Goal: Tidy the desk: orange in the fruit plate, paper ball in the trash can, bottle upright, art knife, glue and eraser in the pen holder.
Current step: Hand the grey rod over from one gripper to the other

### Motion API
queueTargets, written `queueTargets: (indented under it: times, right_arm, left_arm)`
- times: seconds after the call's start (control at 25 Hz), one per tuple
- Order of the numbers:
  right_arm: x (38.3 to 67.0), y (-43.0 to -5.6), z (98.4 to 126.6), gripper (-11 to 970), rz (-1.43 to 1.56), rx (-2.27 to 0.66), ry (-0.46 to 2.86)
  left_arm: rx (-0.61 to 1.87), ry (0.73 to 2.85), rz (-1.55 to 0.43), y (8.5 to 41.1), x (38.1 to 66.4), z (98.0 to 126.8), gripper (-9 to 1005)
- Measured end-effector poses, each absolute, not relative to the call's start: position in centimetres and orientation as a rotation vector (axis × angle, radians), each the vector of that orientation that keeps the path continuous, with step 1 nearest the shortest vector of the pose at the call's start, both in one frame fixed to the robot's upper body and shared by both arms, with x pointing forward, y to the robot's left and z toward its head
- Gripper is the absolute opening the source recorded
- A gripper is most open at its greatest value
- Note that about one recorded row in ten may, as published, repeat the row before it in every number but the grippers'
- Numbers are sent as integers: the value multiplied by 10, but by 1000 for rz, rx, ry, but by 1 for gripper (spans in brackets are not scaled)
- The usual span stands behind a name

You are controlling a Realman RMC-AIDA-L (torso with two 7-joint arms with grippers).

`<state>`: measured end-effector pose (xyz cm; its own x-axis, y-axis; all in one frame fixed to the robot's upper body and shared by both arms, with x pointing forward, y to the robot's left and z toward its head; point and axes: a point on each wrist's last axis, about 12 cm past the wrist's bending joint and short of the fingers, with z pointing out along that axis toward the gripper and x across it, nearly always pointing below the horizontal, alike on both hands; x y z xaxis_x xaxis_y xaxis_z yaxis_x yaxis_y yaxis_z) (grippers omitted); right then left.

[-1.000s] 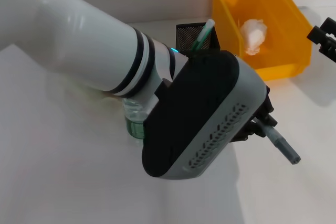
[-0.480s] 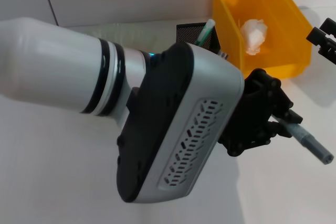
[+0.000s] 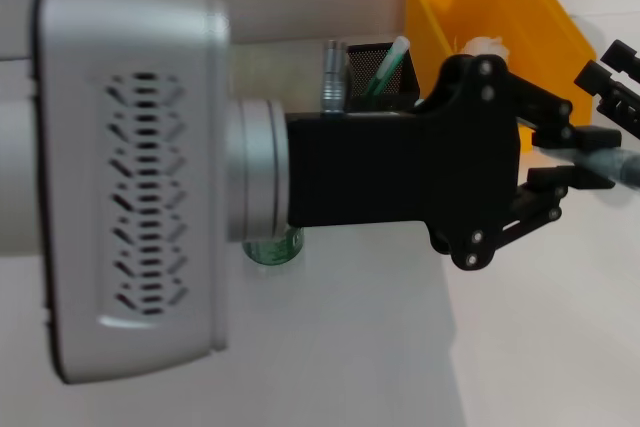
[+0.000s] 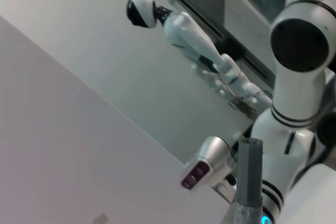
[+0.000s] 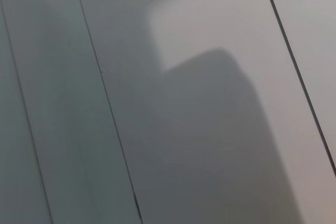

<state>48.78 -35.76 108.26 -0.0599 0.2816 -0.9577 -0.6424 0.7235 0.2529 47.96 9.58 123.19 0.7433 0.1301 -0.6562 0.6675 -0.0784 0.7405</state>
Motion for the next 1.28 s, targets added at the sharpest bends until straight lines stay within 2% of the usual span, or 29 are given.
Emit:
queueTargets:
  times: [0.2,0.44,0.84,1.28]
  right_arm:
    - [490,-354,1082,649,777,-324,1434]
    - [490,-346,1083,648,862,-278,1407]
    - [492,-350,1086,647,1031,-88,1417]
    - [491,-357,1093,648,1123,-57,1423]
  left_arm:
    - [1459,710,-590,111,478,1226,141]
    - [1349,689,-545,127,487,1217,137]
    - [1376,591,-395,128,493,1191,137]
    - [1385,538,-353,122,482,1185,137]
